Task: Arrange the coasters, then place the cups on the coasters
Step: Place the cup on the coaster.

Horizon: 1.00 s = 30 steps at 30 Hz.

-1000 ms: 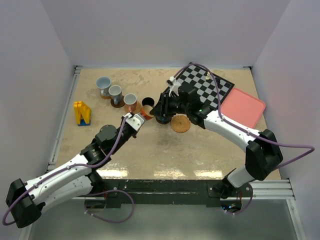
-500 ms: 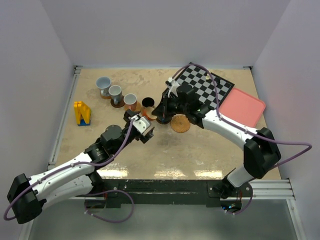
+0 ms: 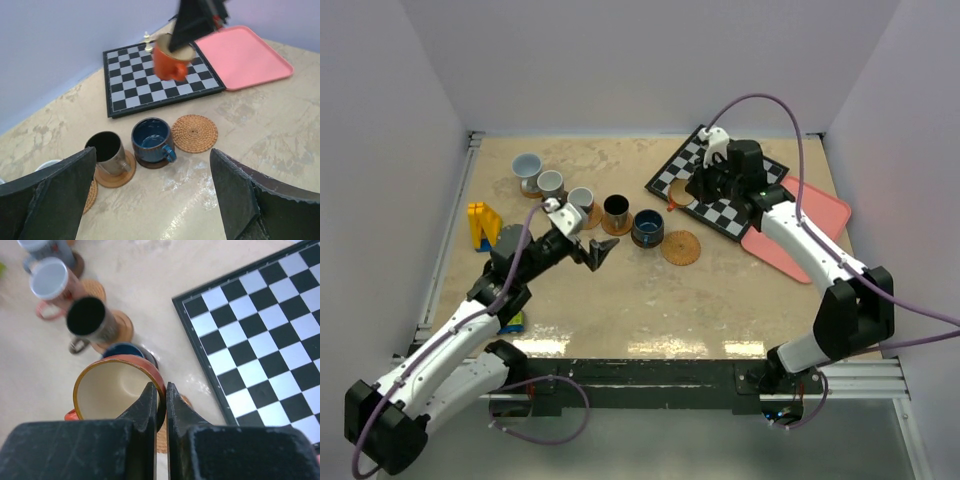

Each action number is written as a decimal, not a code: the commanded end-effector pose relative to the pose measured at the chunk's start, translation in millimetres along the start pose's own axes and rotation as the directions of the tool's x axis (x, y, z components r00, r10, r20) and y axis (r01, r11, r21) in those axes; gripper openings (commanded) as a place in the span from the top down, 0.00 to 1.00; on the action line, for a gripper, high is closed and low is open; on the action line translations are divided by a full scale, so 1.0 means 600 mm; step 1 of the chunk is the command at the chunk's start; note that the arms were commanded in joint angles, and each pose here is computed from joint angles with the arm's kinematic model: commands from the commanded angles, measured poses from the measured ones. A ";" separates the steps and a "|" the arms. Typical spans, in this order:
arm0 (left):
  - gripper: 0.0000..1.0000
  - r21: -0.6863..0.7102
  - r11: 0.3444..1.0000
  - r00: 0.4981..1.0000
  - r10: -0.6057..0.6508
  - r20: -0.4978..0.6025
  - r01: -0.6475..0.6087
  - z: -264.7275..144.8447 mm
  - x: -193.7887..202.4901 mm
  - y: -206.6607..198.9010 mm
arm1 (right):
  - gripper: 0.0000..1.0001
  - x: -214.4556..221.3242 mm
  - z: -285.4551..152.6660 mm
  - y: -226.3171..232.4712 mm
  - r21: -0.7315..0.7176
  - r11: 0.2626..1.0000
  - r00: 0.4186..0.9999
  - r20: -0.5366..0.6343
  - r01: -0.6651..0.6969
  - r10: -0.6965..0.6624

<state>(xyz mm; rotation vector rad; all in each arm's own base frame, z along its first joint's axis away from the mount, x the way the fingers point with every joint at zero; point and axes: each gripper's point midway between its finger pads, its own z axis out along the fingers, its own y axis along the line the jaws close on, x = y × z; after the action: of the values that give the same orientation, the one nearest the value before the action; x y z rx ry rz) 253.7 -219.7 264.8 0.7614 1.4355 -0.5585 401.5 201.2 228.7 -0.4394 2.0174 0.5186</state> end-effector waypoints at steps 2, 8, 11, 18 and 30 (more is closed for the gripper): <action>0.00 0.132 0.985 0.991 -0.123 0.050 0.115 0.002 -0.037 0.007 | 1.00 0.059 0.015 -0.030 -0.036 0.971 0.963 -0.130 0.235 -0.238; 0.00 0.096 0.988 0.992 -0.122 0.041 0.118 -0.001 -0.032 0.022 | 1.00 0.098 0.021 -0.040 -0.061 0.955 0.935 -0.196 0.290 -0.297; 0.00 0.095 0.988 0.992 -0.124 0.025 0.121 0.000 -0.025 0.023 | 1.00 0.127 0.026 -0.036 -0.120 0.946 0.916 -0.240 0.301 -0.322; 0.00 0.107 0.987 0.992 -0.120 0.028 0.116 -0.001 -0.029 0.019 | 1.00 0.195 0.045 -0.022 -0.254 0.923 0.881 -0.307 0.289 -0.361; 0.00 0.115 0.987 0.993 -0.113 0.021 0.110 -0.001 -0.024 0.017 | 1.00 0.236 0.061 -0.028 -0.272 0.923 0.859 -0.363 0.273 -0.361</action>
<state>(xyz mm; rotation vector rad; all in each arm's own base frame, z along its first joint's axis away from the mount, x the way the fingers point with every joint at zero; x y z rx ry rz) 260.7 -211.9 253.4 0.7540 1.5147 -0.7326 366.1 186.4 76.9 -1.0430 2.2806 0.4389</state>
